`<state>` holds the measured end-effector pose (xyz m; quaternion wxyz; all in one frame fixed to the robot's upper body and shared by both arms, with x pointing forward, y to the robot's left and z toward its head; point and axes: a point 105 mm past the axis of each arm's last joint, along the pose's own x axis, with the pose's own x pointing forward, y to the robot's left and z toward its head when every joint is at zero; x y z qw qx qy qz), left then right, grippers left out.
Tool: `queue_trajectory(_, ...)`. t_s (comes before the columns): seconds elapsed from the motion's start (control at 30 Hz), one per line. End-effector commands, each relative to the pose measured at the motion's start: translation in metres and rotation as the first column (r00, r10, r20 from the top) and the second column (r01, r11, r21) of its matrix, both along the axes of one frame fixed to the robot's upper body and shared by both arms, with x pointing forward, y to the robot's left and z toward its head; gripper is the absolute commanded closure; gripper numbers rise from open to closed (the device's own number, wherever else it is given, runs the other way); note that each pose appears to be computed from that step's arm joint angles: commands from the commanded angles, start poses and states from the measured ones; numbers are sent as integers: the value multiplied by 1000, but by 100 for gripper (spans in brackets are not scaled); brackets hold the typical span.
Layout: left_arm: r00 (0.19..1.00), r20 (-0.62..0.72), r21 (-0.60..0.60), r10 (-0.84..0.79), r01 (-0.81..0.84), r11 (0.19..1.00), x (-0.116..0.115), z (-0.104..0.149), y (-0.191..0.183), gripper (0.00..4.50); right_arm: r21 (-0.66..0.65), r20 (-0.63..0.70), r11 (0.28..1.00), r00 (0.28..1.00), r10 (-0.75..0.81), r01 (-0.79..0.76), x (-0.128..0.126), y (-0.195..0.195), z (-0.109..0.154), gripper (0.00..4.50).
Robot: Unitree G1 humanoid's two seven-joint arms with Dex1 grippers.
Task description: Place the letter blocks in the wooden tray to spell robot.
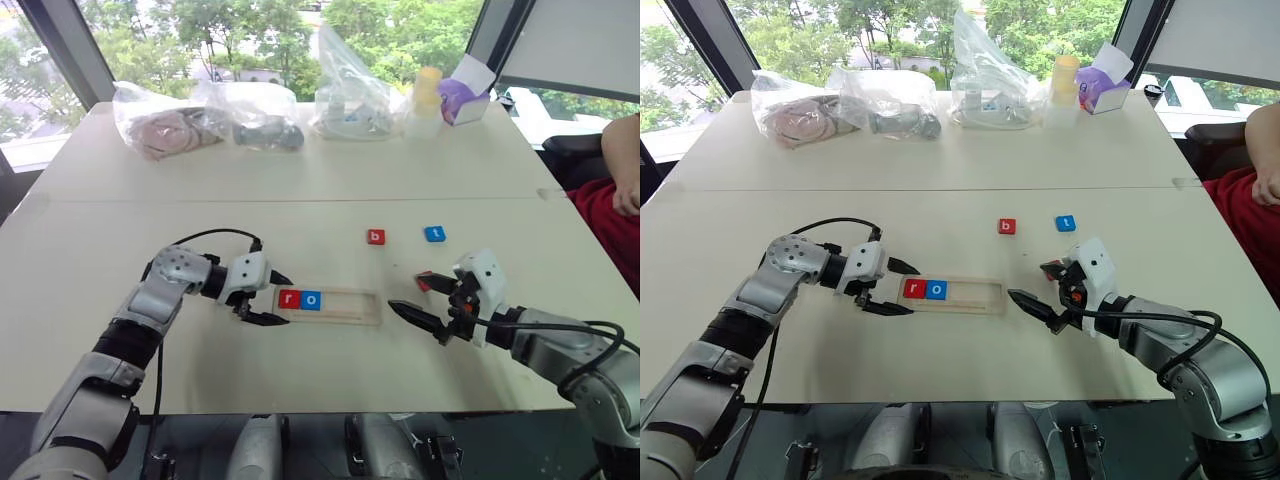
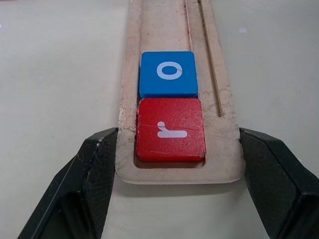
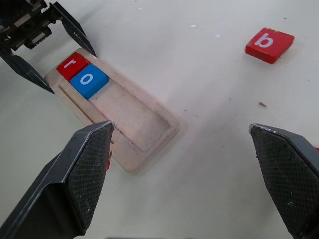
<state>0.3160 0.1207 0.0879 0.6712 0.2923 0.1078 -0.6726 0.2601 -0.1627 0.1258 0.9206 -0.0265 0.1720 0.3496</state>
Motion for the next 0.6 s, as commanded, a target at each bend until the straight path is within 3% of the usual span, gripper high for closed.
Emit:
queue_trajectory(0.03,999,-33,33,1,0,999,-1,-4,3,1,10,47,1000,999,8,-9,-1,4,10,0)
queue_trajectory(0.2,998,-38,5,40,-40,999,-3,-1,3,1,4,62,1000,998,-11,11,5,6,10,0)
queue_trajectory(0.43,989,12,-22,146,-145,989,-10,19,21,1,-21,101,949,945,-311,314,75,15,14,0)
queue_trajectory(0.6,972,17,34,234,-234,972,-21,42,53,1,6,34,922,922,-386,386,103,49,10,0)
